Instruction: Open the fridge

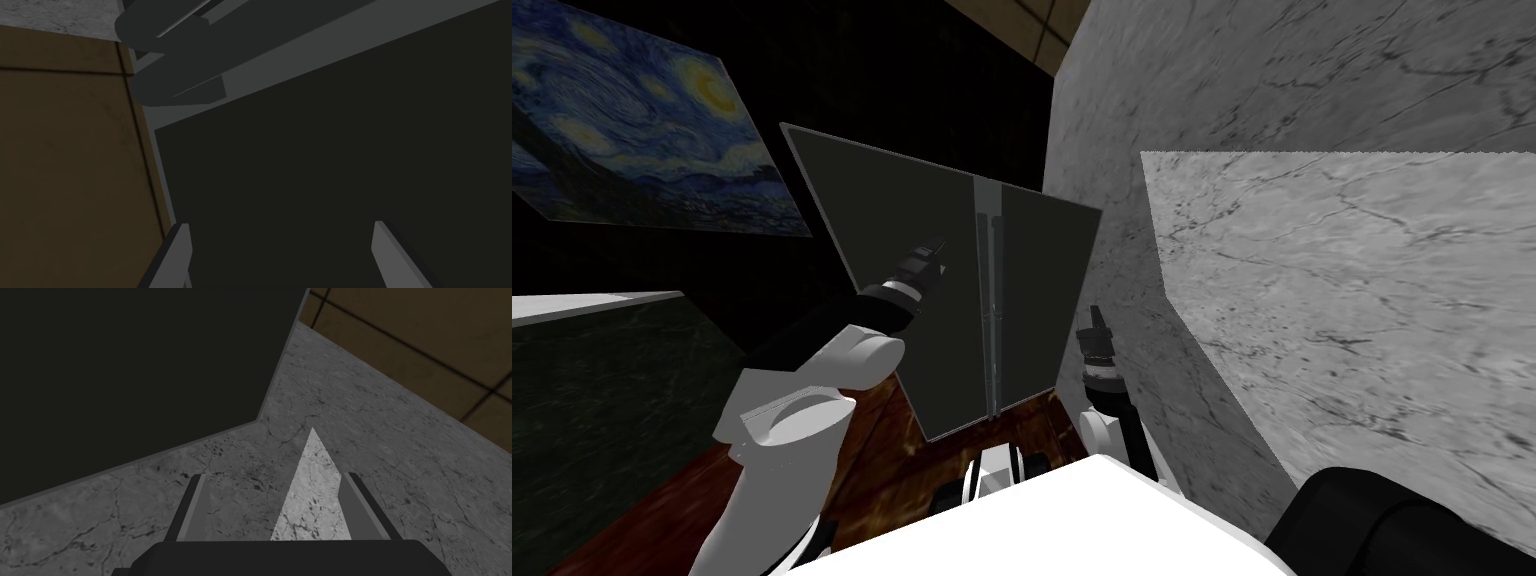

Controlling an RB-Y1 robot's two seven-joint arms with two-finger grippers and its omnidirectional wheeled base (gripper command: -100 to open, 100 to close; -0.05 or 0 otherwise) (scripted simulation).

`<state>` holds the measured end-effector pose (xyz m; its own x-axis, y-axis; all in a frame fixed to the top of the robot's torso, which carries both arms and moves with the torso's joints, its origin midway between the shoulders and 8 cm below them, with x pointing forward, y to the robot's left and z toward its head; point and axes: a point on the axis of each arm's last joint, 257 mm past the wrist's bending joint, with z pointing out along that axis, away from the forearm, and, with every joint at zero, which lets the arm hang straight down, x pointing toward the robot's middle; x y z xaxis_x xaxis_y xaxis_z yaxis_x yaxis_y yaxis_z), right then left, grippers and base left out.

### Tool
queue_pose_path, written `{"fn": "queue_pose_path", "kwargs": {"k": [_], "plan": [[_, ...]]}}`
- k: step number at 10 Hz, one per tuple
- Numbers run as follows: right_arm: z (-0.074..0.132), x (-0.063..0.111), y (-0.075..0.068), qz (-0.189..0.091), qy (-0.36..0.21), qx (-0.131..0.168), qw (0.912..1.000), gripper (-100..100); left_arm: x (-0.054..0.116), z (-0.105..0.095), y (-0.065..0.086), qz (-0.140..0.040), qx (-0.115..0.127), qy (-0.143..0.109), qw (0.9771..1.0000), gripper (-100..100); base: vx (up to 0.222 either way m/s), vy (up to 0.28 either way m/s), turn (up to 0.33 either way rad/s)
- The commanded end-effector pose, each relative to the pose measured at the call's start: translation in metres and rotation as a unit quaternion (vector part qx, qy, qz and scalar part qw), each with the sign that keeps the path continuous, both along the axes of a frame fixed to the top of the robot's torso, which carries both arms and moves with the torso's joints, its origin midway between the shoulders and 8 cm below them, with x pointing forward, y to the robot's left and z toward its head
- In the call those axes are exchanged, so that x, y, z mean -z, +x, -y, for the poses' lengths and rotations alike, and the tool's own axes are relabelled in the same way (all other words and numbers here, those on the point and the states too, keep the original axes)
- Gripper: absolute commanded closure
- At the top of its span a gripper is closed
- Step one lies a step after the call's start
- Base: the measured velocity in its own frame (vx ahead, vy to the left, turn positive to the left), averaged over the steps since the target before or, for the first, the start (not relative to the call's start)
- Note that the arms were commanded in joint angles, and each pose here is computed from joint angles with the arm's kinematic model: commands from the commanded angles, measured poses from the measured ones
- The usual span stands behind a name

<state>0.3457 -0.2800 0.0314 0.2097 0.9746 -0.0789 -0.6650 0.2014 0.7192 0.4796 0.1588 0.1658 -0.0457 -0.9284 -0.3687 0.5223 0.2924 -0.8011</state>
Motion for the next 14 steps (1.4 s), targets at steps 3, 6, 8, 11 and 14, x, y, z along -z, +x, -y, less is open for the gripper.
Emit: {"fn": "queue_pose_path", "kwargs": {"k": [3, 6, 8, 11, 14], "plan": [[0.0, 0.0, 0.0, 0.0, 0.0, 0.0, 1.0, 0, -0.011, 0.01, 0.006, -0.017, 0.0, 0.019, 0.9997, -100, 0.002, -0.014, 0.016], [0.0, 0.0, 0.0, 0.0, 0.0, 0.0, 1.0, 0, -0.021, 0.018, 0.009, -0.024, 0.001, 0.034, 0.9991, -100, 0.006, -0.016, 0.016], [0.0, 0.0, 0.0, 0.0, 0.0, 0.0, 1.0, 0, -0.033, 0.026, 0.01, -0.025, 0.002, 0.048, 0.9985, -100, 0.004, -0.02, 0.025], [0.0, 0.0, 0.0, 0.0, 0.0, 0.0, 1.0, 0, -0.041, 0.034, 0.012, -0.036, 0.001, 0.064, 0.9973, -100, 0.007, -0.019, 0.021], [0.0, 0.0, 0.0, 0.0, 0.0, 0.0, 1.0, 0, -0.049, 0.041, 0.014, -0.045, 0.0, 0.079, 0.9958, -100, 0.008, -0.016, 0.019]]}}
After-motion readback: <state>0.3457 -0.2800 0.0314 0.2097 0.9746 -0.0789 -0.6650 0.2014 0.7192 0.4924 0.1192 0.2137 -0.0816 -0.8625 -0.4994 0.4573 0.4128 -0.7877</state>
